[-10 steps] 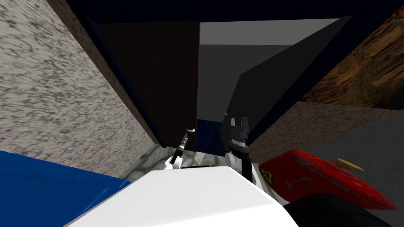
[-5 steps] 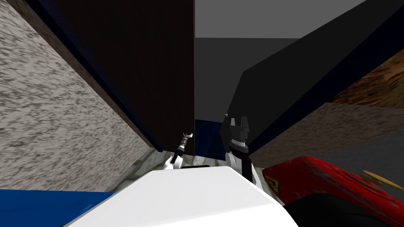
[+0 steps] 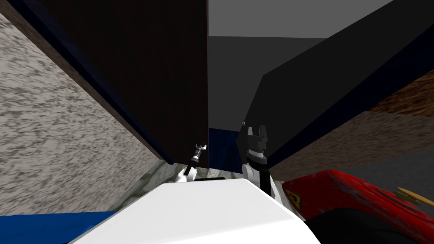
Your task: Push the door open
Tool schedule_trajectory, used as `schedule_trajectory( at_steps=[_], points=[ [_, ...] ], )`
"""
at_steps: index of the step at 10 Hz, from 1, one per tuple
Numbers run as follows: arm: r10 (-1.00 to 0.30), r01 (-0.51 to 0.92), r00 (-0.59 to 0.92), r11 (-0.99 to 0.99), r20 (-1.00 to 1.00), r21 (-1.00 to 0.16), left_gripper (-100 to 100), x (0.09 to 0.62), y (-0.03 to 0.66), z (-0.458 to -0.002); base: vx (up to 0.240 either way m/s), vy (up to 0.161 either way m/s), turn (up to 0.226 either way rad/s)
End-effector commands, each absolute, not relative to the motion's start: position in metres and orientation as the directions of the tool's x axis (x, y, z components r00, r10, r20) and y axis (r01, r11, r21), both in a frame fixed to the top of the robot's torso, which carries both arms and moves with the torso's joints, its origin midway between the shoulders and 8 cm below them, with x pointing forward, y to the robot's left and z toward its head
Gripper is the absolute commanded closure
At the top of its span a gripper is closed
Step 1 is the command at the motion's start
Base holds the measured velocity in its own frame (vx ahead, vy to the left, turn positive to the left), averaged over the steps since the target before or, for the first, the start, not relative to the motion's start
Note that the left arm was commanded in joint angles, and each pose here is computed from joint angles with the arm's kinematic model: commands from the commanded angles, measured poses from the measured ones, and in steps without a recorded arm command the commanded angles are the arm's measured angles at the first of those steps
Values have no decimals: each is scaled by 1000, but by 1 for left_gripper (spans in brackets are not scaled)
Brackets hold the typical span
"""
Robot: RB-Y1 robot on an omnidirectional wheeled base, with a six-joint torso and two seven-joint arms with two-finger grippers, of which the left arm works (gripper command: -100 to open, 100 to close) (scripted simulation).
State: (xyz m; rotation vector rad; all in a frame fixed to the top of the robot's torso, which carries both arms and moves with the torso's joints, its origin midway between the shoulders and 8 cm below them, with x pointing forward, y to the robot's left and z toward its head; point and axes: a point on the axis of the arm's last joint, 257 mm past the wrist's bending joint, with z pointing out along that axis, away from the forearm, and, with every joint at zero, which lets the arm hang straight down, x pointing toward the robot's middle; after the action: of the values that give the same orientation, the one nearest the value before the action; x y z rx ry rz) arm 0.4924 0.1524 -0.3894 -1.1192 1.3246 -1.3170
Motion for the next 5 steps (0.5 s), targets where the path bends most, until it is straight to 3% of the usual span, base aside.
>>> schedule_trajectory(
  at_steps=[1, 3, 5],
  points=[
    [-988, -1, -156, 11, -11, -1000, 100, 490, 152, -392, 0, 0, 0],
    [-988, -1, -156, 11, -11, -1000, 100, 490, 152, -392, 0, 0, 0],
    [-990, 6, -139, 24, -25, -1000, 100, 494, 167, -390, 111, -56, 49]
  ],
)
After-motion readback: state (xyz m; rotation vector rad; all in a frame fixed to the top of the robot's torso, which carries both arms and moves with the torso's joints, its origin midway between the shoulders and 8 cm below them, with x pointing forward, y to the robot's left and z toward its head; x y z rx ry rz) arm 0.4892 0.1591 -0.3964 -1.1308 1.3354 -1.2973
